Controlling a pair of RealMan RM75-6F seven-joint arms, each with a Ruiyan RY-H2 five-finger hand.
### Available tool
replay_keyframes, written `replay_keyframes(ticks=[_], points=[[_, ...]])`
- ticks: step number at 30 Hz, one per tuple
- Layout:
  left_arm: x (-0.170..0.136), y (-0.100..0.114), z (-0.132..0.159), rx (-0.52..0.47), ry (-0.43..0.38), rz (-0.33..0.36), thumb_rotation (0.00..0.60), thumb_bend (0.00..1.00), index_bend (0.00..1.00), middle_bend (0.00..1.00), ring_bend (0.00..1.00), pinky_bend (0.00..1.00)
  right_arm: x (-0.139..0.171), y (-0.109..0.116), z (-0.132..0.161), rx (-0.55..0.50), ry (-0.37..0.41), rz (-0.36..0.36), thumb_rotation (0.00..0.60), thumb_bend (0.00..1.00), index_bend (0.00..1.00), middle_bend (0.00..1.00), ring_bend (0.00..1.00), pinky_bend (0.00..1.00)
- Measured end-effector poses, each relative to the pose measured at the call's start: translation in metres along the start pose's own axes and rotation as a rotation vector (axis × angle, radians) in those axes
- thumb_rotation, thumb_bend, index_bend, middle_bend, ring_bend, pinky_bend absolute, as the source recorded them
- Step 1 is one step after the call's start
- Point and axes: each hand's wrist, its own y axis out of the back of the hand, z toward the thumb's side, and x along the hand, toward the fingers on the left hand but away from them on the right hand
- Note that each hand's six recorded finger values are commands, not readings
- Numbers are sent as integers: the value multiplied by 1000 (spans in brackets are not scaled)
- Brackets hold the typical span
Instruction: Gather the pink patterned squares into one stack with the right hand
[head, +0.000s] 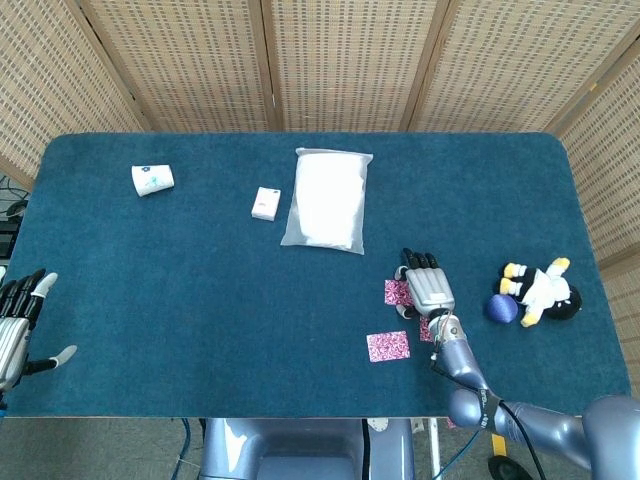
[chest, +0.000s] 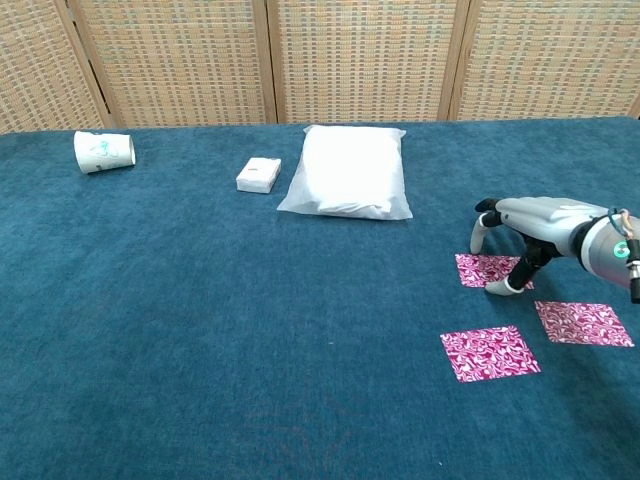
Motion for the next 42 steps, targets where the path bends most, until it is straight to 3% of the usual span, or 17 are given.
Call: replay_keyframes(ticks=[31,42], points=[[0,0,0,3,0,1,600,0,0,0,0,0,6,3,-1,26,44,-53,600,414,581,16,0,0],[0,0,0,2,1,-2,600,0,0,0,0,0,20,9,10,55,94,-65,600,414,581,17,0,0]])
